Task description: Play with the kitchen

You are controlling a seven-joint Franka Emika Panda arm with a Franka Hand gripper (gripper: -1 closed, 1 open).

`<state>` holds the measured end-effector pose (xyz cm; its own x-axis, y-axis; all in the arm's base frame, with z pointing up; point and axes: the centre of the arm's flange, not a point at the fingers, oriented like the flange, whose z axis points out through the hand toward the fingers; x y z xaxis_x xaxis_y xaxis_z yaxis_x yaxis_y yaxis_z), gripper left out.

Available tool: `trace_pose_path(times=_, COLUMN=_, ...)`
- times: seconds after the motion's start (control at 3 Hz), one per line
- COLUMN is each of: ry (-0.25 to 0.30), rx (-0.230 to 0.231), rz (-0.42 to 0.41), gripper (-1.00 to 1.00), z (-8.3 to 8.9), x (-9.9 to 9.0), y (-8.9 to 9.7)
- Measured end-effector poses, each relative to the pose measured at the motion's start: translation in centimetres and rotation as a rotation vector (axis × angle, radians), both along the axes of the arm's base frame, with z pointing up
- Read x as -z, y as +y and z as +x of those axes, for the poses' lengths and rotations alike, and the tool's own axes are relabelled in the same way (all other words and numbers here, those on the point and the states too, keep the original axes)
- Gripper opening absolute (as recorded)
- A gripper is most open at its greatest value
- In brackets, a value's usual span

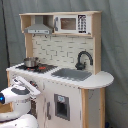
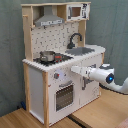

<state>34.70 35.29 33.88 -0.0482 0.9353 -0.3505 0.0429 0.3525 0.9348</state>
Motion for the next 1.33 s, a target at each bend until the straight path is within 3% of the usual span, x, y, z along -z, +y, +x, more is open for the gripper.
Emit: trace_pose_path(times=1.33, ry=-0.012, rx=-0.012, rz=-0.431, gripper=-1.00, z=-0.02, x=0.01, y=0.14)
